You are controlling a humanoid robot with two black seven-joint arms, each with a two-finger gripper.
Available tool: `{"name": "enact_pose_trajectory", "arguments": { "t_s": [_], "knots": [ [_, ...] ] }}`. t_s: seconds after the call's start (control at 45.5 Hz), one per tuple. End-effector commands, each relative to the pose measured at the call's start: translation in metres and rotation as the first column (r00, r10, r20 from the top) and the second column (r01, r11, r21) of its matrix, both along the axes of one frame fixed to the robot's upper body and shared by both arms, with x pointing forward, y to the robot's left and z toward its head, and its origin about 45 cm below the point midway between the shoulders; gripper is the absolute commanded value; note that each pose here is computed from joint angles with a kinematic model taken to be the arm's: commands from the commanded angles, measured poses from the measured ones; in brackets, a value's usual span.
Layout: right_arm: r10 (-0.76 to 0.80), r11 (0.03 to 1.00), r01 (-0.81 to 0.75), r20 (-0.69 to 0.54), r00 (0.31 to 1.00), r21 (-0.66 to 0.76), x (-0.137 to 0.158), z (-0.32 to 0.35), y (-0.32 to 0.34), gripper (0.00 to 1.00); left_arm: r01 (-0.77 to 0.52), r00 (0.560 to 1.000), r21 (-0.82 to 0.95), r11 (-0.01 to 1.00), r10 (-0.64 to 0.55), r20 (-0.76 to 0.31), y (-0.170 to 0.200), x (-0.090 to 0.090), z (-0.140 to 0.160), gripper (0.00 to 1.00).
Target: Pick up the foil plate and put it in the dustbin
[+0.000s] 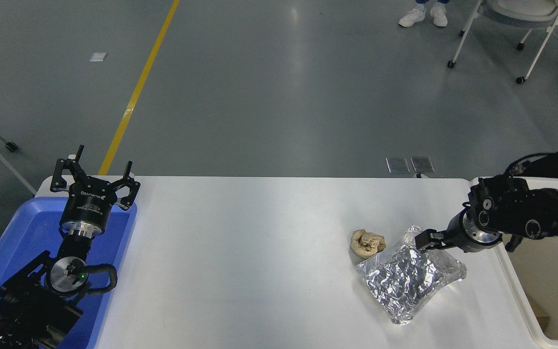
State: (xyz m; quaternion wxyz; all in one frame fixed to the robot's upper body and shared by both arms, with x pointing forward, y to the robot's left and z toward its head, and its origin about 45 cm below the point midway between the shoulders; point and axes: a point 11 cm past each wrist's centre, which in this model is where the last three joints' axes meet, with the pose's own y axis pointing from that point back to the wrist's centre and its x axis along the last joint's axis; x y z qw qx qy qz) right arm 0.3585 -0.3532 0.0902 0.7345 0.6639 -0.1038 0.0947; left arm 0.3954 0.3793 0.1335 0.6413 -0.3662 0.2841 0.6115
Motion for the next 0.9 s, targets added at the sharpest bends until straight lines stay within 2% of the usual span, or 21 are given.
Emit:
{"name": "enact_pose_trajectory", "arguments": {
  "t_s": [0.0, 0.088, 0.242, 0.33, 0.352, 0.396, 0.637, 0.879],
  "knots": [
    [0.009, 0.999, -0.005, 0.119, 0.993, -0.041, -0.010, -0.039, -0.006, 1.00, 0.000, 1.000, 0.000, 1.000, 0.000, 0.000, 0.000, 0.000, 0.000, 1.00],
    [0.006, 0.999, 0.001, 0.142, 0.990, -0.049, -0.010, -0.043, -0.011, 0.95, 0.000, 1.000, 0.000, 1.000, 0.000, 0.000, 0.000, 0.000, 0.000, 1.00],
    [0.006, 0.999, 0.000, 0.150, 0.989, -0.041, -0.009, -0.042, -0.012, 0.48, 0.000, 1.000, 0.000, 1.000, 0.000, 0.000, 0.000, 0.000, 0.000, 1.00],
    [0.005, 0.999, 0.001, 0.152, 0.988, -0.041, -0.008, -0.040, -0.013, 0.39, 0.000, 1.000, 0.000, 1.000, 0.000, 0.000, 0.000, 0.000, 0.000, 1.00],
    [0.004, 0.999, 0.002, 0.152, 0.988, -0.040, -0.007, -0.039, -0.013, 0.29, 0.000, 1.000, 0.000, 1.000, 0.000, 0.000, 0.000, 0.000, 0.000, 1.00],
    [0.005, 0.999, 0.002, 0.154, 0.988, -0.040, -0.006, -0.038, -0.013, 0.01, 0.000, 1.000, 0.000, 1.000, 0.000, 0.000, 0.000, 0.000, 0.000, 1.00],
    [0.033, 0.999, -0.029, 0.135, 0.990, -0.036, 0.005, -0.015, -0.019, 0.00, 0.000, 1.000, 0.000, 1.000, 0.000, 0.000, 0.000, 0.000, 0.000, 1.00],
    [-0.010, 1.000, 0.009, 0.044, 0.999, 0.015, -0.005, 0.036, -0.043, 0.00, 0.000, 1.000, 0.000, 1.000, 0.000, 0.000, 0.000, 0.000, 0.000, 1.00]
  ]
}}
